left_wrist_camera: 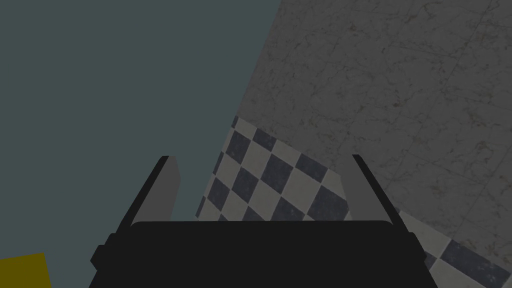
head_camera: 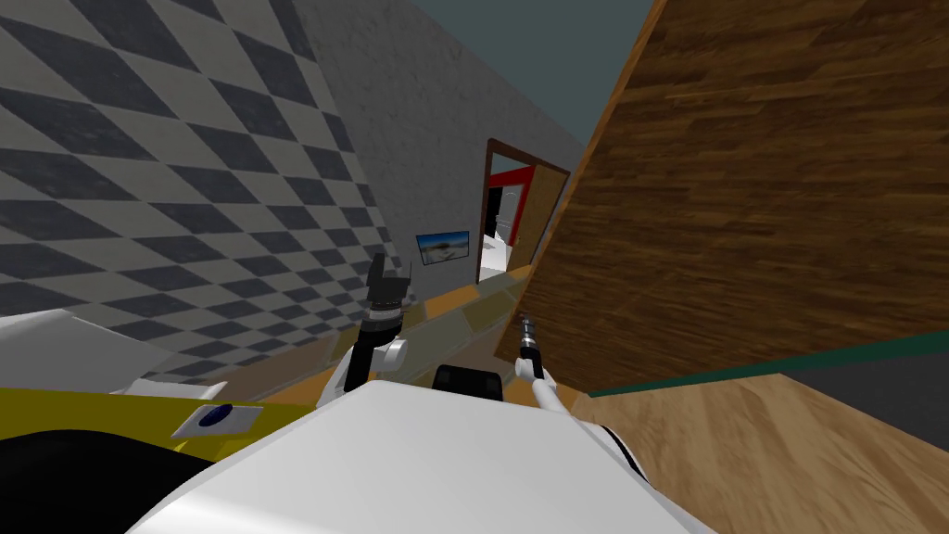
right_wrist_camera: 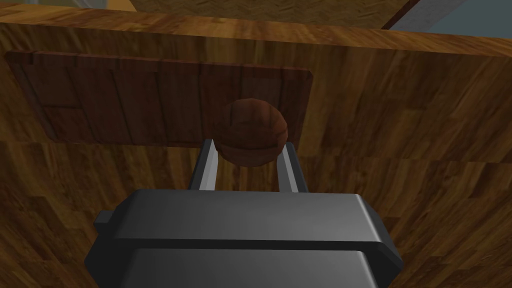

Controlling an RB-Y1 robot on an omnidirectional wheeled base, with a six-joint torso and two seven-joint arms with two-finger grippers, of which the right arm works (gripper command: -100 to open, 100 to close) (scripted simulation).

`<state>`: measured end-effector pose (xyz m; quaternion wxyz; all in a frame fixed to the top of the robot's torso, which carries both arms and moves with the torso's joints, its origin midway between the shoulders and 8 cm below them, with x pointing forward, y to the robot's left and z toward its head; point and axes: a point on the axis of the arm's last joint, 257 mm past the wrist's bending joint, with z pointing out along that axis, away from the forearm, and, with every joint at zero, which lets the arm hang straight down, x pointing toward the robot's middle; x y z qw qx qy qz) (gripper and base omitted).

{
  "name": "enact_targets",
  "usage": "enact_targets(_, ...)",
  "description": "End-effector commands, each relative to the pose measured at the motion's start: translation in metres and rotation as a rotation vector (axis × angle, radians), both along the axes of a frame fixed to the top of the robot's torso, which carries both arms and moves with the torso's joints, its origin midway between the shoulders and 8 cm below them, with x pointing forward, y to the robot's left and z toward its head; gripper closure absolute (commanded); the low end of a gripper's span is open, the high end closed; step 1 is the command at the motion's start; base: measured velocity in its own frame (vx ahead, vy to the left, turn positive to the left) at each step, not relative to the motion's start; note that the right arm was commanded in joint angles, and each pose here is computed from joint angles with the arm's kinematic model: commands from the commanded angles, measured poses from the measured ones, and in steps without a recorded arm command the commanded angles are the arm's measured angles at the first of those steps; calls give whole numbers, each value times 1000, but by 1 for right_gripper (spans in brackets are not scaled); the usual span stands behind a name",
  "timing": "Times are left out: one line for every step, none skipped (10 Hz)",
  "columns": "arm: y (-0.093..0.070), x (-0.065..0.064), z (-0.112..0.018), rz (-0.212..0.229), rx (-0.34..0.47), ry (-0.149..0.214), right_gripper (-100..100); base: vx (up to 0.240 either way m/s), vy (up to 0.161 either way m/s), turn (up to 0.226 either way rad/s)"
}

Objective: Push the door open

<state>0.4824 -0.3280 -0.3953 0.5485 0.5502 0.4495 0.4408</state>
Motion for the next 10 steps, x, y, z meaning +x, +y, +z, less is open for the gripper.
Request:
enact_targets(-5,1,4,-16,1,-12,100,180,77,-50)
enact_targets(-9,0,4,-27,3,-11,100,185,67,-53)
enact_targets(-11,0,4,-34,5,-11,100,173,61,-42)
enact_targets(-15,-3,1,-37,1,-4,100,75,17,-36)
enact_targets(-27,-5,3,-64,0,-8,100,124,4,-44)
enact_targets(-30,-5,3,-69,0,-8,100,170,33,-47)
enact_targets(-35,-7,3,-81,0,-8,100,187,47,-38)
enact_targets(-40,-8,3,-95,1,-9,100,199,49,-44)
enact_targets(-46,-10,3,-109,1,-9,100,194,33,-40)
enact_targets(-52,-11,3,-124,2,-9,100,206,28,-39)
